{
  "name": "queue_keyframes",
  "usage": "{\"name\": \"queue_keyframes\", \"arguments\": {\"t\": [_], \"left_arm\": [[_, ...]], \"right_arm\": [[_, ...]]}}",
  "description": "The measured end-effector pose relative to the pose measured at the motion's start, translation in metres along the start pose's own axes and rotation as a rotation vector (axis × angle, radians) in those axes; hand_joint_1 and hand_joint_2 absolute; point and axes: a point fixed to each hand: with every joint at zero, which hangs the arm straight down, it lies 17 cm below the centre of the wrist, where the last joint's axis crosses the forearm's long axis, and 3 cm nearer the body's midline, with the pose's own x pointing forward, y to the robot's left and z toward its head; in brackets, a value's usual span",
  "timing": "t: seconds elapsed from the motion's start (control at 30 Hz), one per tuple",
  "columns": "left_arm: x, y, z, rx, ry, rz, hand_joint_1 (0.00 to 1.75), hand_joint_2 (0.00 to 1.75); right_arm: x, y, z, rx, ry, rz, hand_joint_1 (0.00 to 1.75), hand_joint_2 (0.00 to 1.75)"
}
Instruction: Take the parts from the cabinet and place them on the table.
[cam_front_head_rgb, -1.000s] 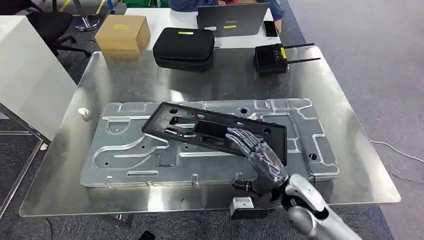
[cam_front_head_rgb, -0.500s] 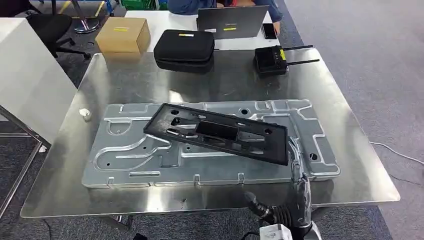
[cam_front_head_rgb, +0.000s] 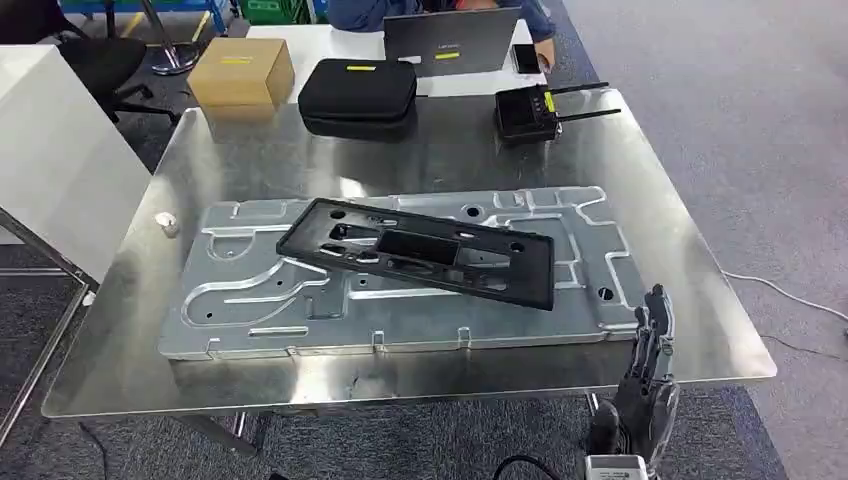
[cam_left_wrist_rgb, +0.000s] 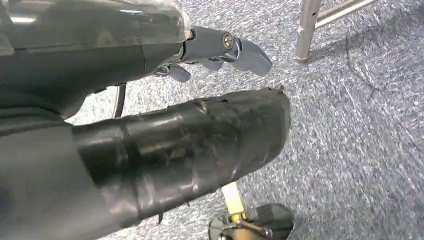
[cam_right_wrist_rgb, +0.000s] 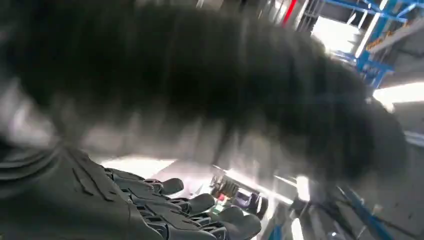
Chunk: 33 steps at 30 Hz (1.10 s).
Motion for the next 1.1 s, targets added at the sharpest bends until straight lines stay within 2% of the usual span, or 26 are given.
{"name": "queue_keyframes", "arguments": {"t": [1.1], "left_arm": [[-0.0016,-0.0062,0.0020,-0.007,0.018,-0.003,0.00,0.00]], "right_arm": [[-0.0071,-0.0069,0.0042,-0.035,0.042,-0.029,0.00,0.00]]}}
